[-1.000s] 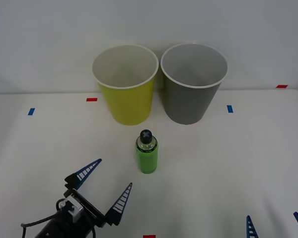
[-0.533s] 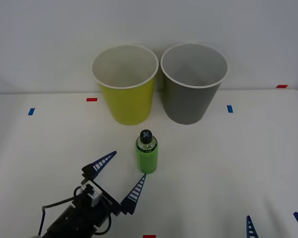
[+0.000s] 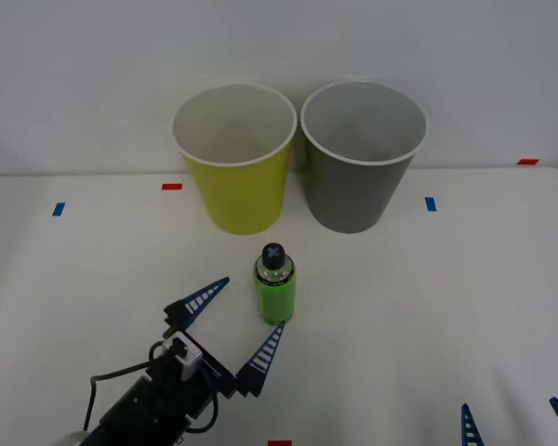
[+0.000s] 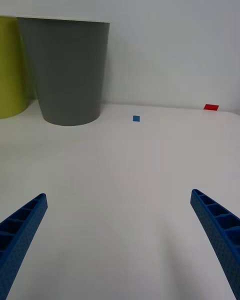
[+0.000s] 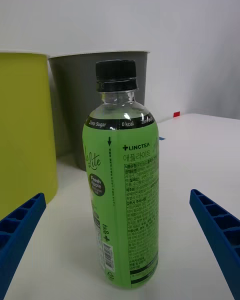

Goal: Put cans in the gray bin and PET bottles in the light green bin.

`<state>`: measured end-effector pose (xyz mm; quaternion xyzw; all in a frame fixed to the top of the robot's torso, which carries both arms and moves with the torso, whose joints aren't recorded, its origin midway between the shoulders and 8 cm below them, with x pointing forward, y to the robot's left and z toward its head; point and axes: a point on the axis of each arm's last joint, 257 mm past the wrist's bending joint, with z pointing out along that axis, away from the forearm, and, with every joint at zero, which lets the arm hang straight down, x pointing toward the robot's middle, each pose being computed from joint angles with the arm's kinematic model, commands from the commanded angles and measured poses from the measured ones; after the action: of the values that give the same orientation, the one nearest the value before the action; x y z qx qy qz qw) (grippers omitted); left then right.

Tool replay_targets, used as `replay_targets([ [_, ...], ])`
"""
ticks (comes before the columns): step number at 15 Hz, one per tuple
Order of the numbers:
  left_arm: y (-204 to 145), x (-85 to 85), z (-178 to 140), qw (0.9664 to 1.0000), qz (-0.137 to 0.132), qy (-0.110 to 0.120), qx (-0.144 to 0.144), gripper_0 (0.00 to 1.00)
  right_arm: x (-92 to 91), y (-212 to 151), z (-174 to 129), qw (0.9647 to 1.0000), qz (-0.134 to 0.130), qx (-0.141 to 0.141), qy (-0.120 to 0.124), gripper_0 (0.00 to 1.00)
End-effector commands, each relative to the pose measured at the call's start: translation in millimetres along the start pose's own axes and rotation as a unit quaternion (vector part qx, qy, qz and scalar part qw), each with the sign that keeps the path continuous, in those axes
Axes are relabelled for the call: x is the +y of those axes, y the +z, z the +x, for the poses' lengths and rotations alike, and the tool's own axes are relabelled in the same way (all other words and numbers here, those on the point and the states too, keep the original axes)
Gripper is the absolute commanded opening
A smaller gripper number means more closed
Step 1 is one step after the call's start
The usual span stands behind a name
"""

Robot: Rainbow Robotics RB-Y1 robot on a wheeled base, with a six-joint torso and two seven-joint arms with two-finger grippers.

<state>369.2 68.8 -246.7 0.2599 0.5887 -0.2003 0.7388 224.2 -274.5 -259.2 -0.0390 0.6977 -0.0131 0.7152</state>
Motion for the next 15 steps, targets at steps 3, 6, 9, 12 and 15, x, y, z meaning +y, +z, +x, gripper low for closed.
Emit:
replay_targets([
  [3, 18, -1.2, -1, 1.0, 0.004, -0.002, 0.003, 1.0, 0.0, 0, 0, 1.0, 0.0, 0.0, 0.0, 1.0],
  [6, 32, 2.5, 9, 1.0, 0.002, 0.005, 0.006, 1.0, 0.0, 0, 0, 1.0, 0.0, 0.0, 0.0, 1.0],
  [9, 51, 1.3, 8, 1.0, 0.002, 0.004, -0.002, 1.0, 0.0, 0, 0, 1.0, 0.0, 0.0, 0.0, 1.0],
  [12, 70, -10.3, 7, 0.9999, 0.003, -0.013, -0.006, 1.0, 0.0, 0, 0, 1.0, 0.0, 0.0, 0.0, 1.0],
  [15, 81, -14.3, 0, 0.9996, 0.0, -0.023, -0.014, 1.0, 0.0, 0, 0, 1.0, 0.0, 0.0, 0.0, 1.0],
])
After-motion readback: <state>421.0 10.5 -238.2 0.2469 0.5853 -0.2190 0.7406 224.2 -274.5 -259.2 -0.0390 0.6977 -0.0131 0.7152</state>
